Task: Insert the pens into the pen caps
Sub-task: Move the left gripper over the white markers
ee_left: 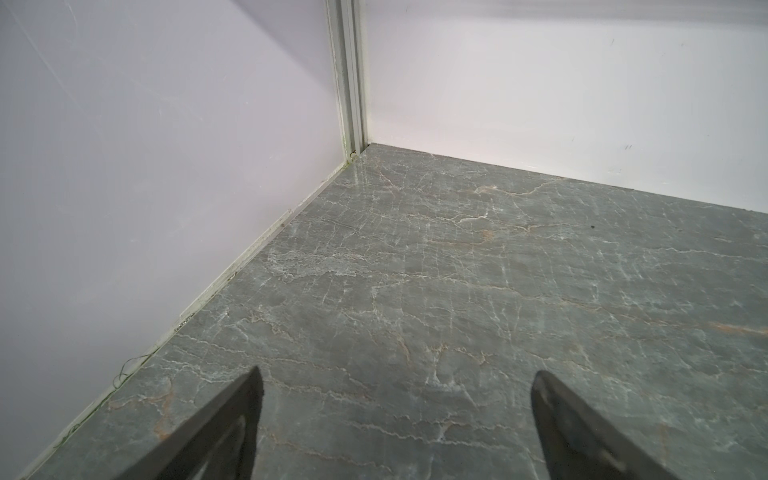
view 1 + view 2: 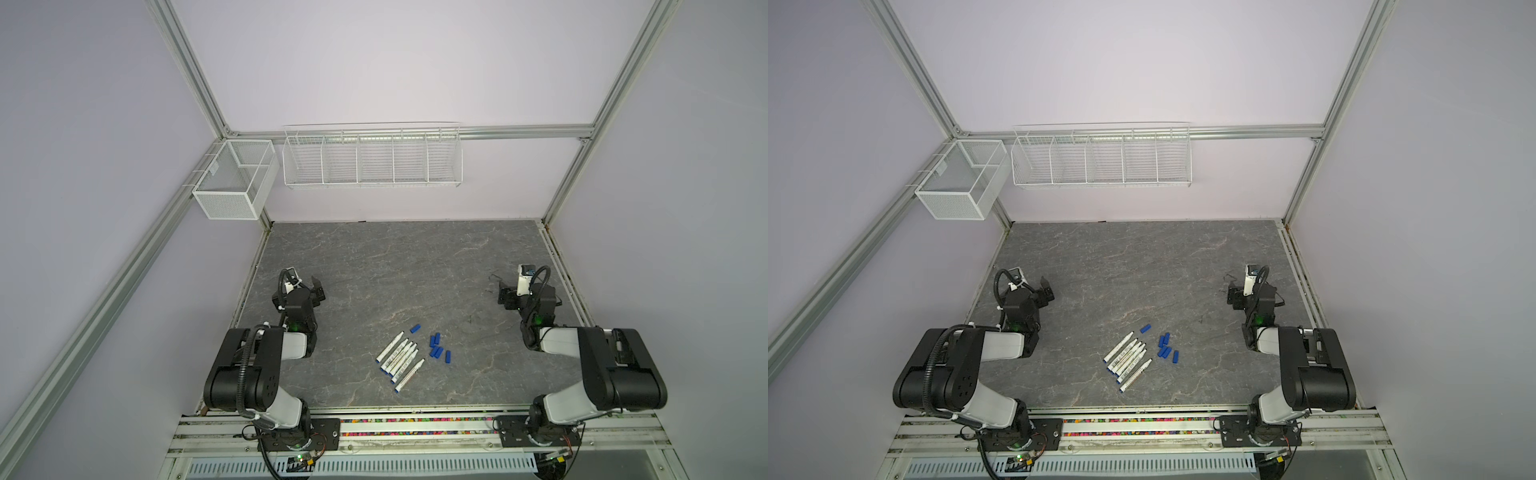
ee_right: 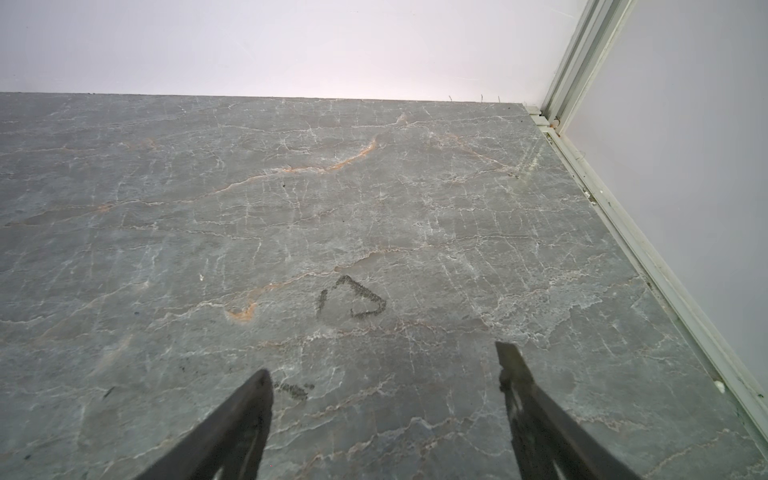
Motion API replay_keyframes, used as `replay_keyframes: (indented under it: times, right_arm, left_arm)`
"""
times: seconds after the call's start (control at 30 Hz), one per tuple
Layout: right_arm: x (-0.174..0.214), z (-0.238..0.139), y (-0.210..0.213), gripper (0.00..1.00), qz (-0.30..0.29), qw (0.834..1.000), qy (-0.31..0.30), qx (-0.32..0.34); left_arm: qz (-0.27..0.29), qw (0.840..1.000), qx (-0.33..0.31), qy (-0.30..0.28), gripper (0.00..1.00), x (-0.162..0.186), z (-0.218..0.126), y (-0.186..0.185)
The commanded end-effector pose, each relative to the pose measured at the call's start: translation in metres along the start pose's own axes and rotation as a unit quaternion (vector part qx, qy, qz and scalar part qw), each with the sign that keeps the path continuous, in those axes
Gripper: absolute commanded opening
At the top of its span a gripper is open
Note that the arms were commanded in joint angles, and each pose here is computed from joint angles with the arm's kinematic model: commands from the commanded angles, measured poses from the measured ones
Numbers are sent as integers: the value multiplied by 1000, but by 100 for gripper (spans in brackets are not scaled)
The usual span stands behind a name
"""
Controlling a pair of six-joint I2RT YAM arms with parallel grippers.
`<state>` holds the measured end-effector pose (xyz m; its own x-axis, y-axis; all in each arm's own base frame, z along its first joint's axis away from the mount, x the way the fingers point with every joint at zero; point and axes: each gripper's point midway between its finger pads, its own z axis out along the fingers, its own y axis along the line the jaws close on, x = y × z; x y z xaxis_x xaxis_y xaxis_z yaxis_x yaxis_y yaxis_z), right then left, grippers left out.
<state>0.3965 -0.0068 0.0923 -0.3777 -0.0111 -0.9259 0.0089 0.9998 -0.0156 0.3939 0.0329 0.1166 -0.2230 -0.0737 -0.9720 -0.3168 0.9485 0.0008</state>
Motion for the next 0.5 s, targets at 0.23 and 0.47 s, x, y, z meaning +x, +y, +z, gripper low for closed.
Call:
replay_keyframes:
  times: [0.23,0.47]
  right_arm:
    - [-10,2,6,96,-12,1000,-8,-13]
    - [-60,-1,30,79,55,994,87,-35]
  left_arm:
    - [37,999,7,30,99,-22,-1,-13]
    - [-26,993,-31,109,100,-65,-22,-30]
